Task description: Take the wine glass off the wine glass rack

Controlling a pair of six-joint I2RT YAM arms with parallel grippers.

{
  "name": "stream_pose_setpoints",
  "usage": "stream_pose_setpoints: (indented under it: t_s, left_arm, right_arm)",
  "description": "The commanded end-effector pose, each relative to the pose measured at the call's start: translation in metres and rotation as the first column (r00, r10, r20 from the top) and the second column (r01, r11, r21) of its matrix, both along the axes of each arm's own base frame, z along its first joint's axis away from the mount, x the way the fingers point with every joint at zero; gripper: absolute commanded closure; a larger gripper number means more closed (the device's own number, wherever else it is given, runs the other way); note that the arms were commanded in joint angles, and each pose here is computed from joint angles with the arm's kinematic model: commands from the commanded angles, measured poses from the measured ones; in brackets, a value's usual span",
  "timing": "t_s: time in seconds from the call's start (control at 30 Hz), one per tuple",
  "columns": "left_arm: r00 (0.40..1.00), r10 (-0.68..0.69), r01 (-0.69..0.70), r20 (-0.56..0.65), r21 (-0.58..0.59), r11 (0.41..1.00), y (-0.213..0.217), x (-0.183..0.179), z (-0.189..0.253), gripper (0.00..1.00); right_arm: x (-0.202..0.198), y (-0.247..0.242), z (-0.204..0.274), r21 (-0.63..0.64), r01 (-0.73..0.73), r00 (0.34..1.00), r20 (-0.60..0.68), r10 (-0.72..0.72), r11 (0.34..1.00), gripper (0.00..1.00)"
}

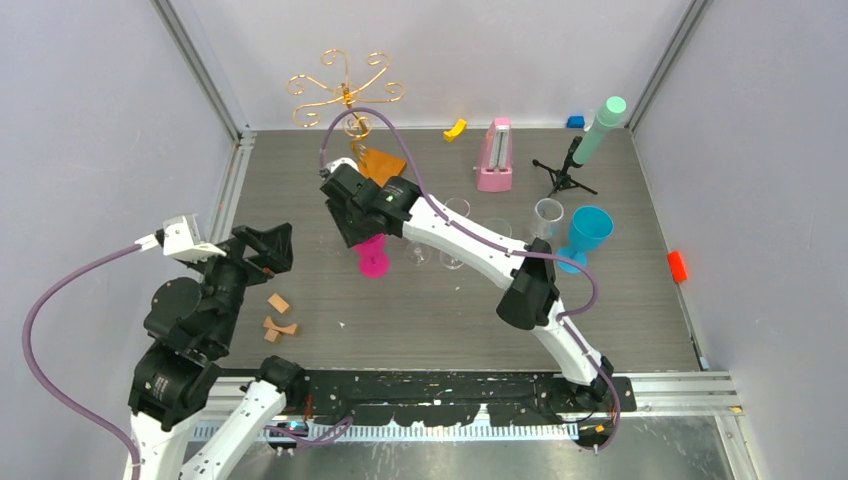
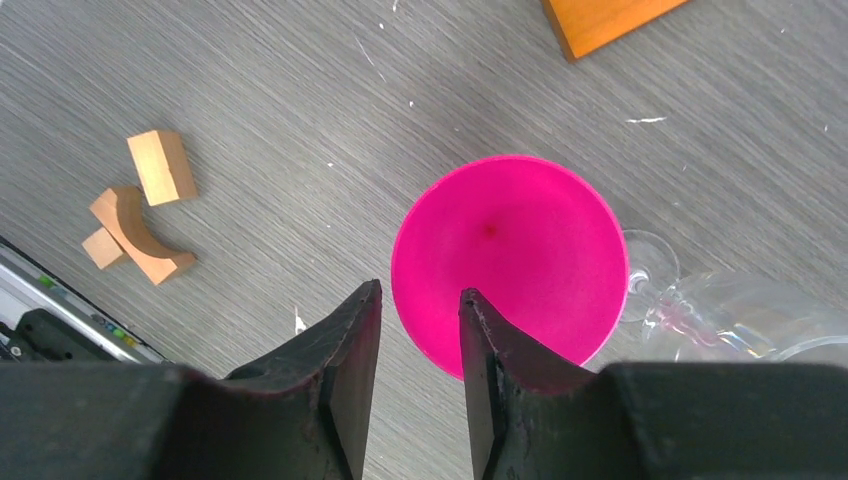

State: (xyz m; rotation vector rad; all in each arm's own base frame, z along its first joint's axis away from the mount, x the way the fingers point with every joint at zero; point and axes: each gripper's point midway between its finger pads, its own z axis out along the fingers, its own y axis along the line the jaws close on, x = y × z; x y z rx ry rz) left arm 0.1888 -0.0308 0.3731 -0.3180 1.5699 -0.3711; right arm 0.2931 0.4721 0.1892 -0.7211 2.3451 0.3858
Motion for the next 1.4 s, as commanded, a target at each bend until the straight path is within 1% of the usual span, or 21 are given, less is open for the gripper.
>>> stream_pose_setpoints:
  t_s: [0.0,0.13,0.33,0.4,0.43,0.47,0.5,0.53,0.57,0.6,0.63,0.67,0.7,0.73,0.83,0.87,0.9,1.0,1.13,1.23,1.37]
  left_arm:
    - [1.0,-0.009,0.008,0.011,0.046,0.999,0.004,-0.008,0.01,0.02]
    - [0.999,-0.026,0.029,-0.034,0.081,0.996,0.002,-0.008,-0.002,0.02]
    - [0.99,-0.101,0.112,-0.102,0.109,0.988,-0.012,-0.009,-0.024,0.02]
    - [0.983,-0.132,0.147,-0.13,0.106,0.983,-0.019,-0.009,-0.032,0.01]
    - [0.978,-0.146,0.162,-0.147,0.105,0.981,-0.022,-0.009,-0.037,0.0]
    - [0.973,-0.155,0.174,-0.169,0.103,0.979,-0.024,-0.008,-0.042,0.0]
    - [0.968,-0.164,0.185,-0.189,0.102,0.977,-0.027,-0.007,-0.048,0.0]
    - [0.964,-0.173,0.196,-0.203,0.1,0.976,-0.029,-0.007,-0.051,0.0]
    - [0.961,-0.177,0.201,-0.214,0.097,0.975,-0.03,-0.007,-0.055,0.0]
    - [0.958,-0.181,0.205,-0.223,0.092,0.974,-0.032,-0.006,-0.059,0.0]
    - [0.957,-0.186,0.209,-0.222,0.088,0.974,-0.033,-0.006,-0.061,0.0]
    - [0.957,-0.189,0.212,-0.219,0.086,0.974,-0.034,-0.005,-0.064,0.0]
    - [0.959,-0.19,0.211,-0.21,0.084,0.974,-0.034,-0.005,-0.065,0.0]
    - [0.961,-0.191,0.211,-0.202,0.082,0.974,-0.033,-0.006,-0.066,0.0]
    - [0.966,-0.188,0.206,-0.175,0.091,0.974,-0.031,-0.008,-0.066,0.0]
    - [0.968,-0.188,0.205,-0.166,0.095,0.974,-0.03,-0.01,-0.065,0.0]
    - [0.971,-0.182,0.199,-0.158,0.1,0.975,-0.028,-0.01,-0.064,0.0]
    - [0.979,-0.142,0.158,-0.144,0.109,0.981,-0.019,-0.014,-0.06,0.0]
    - [0.988,-0.076,0.093,-0.136,0.124,0.988,-0.004,-0.017,-0.055,0.0]
    - [0.992,-0.046,0.063,-0.121,0.139,0.988,0.004,-0.02,-0.049,0.0]
    - [0.995,-0.035,0.05,-0.088,0.172,0.984,0.01,-0.025,-0.04,0.0]
  right_arm:
    - [0.01,0.012,0.05,0.122,-0.016,0.996,0.088,0.005,0.992,0.57]
    - [0.005,0.015,0.085,0.222,-0.045,0.993,0.12,0.018,0.974,0.51]
    - [-0.002,-0.012,0.112,0.266,-0.02,0.985,0.168,-0.026,0.964,0.5]
    - [-0.005,-0.043,0.136,0.29,0.012,0.97,0.23,-0.082,0.957,0.5]
    - [-0.001,-0.055,0.124,0.256,0.049,0.96,0.253,-0.116,0.965,0.5]
    - [-0.006,-0.073,0.145,0.286,0.057,0.948,0.285,-0.141,0.957,0.5]
    - [-0.005,-0.086,0.13,0.247,0.082,0.94,0.303,-0.157,0.965,0.5]
    - [-0.011,-0.103,0.151,0.282,0.086,0.926,0.33,-0.181,0.955,0.5]
    - [-0.011,-0.117,0.135,0.242,0.116,0.917,0.346,-0.197,0.963,0.49]
    - [-0.017,-0.137,0.155,0.28,0.123,0.901,0.372,-0.226,0.952,0.49]
    - [-0.017,-0.153,0.142,0.245,0.161,0.886,0.391,-0.249,0.956,0.49]
    - [-0.024,-0.174,0.161,0.286,0.172,0.865,0.414,-0.284,0.943,0.49]
    - [-0.024,-0.192,0.149,0.251,0.22,0.844,0.436,-0.313,0.943,0.48]
    - [-0.03,-0.214,0.163,0.285,0.239,0.818,0.456,-0.351,0.928,0.47]
    - [-0.035,-0.279,0.161,0.268,0.386,0.702,0.535,-0.47,0.883,0.43]
    - [-0.04,-0.311,0.175,0.307,0.451,0.627,0.559,-0.542,0.838,0.41]
    - [-0.042,-0.326,0.171,0.297,0.487,0.595,0.575,-0.561,0.821,0.32]
    - [-0.062,-0.396,0.187,0.374,0.612,0.414,0.599,-0.685,0.697,0.14]
    - [-0.091,-0.464,0.199,0.514,0.669,0.236,0.537,-0.809,0.537,0.09]
    - [-0.113,-0.506,0.202,0.613,0.658,0.156,0.456,-0.876,0.437,0.07]
    - [-0.132,-0.542,0.198,0.677,0.648,0.097,0.381,-0.919,0.349,0.07]
